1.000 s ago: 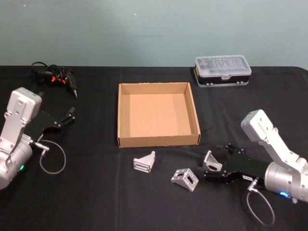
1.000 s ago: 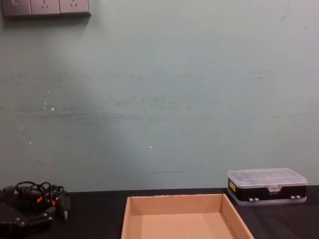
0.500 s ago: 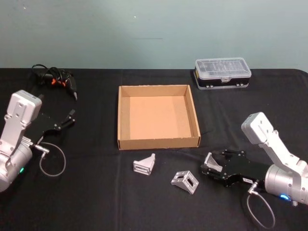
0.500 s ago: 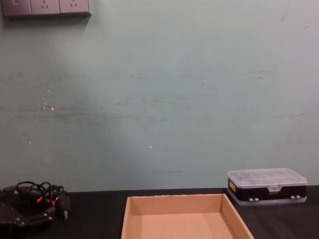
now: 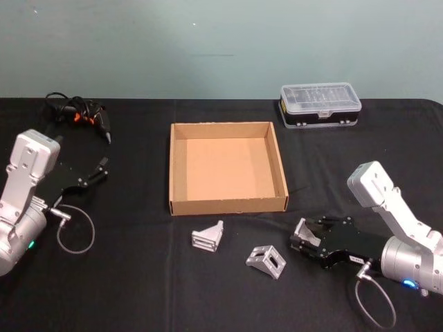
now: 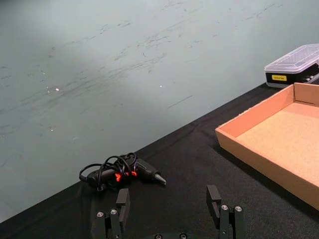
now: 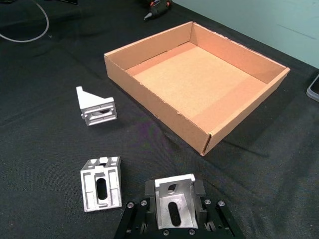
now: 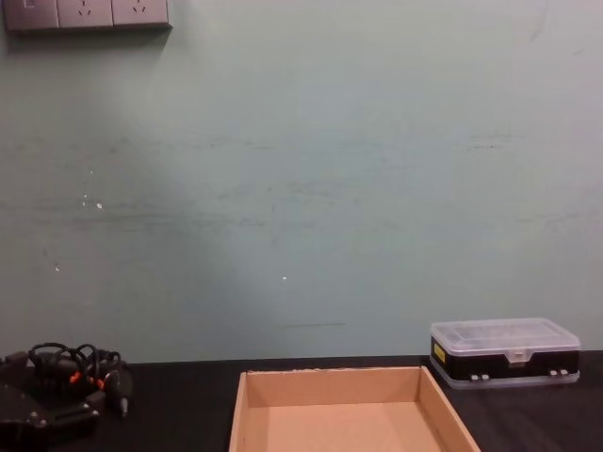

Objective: Use one hand to pick up the angle iron from the table and place it into the box.

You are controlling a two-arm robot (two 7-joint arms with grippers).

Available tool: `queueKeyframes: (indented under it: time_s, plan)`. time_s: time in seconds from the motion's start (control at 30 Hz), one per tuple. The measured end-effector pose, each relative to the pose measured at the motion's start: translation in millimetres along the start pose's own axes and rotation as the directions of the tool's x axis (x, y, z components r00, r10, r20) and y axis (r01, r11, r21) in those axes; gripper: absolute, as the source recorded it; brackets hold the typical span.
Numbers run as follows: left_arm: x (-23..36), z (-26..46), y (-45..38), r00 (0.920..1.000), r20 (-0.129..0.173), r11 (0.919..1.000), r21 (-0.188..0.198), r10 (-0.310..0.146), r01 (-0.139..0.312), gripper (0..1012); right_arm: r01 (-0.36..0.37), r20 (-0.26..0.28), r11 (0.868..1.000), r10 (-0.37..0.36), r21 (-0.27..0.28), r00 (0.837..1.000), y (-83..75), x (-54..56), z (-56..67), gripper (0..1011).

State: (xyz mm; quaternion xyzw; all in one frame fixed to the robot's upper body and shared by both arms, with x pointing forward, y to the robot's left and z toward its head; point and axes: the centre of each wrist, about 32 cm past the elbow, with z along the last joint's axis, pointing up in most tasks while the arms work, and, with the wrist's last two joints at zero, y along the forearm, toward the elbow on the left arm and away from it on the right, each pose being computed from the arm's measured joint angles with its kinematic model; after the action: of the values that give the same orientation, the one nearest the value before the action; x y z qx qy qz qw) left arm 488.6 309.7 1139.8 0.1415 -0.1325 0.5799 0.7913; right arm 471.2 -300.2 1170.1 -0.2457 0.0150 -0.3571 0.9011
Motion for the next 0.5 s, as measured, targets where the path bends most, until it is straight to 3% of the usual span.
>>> queueKeyframes:
  time_s: [0.2,0.5]
  plan:
    - [0.0,0.0,0.0,1.0000,0.000,1.0000,0.000,0.000,0.000,1011,0.008,0.001,1.000,-0.008,0.015,1.000,-2.0,-0.5,1.9,450]
    - [0.0,0.0,0.0,1.0000,0.000,1.0000,0.000,0.000,0.000,1011,0.053,0.009,0.994,-0.054,0.093,0.999,-7.8,2.3,31.1,450]
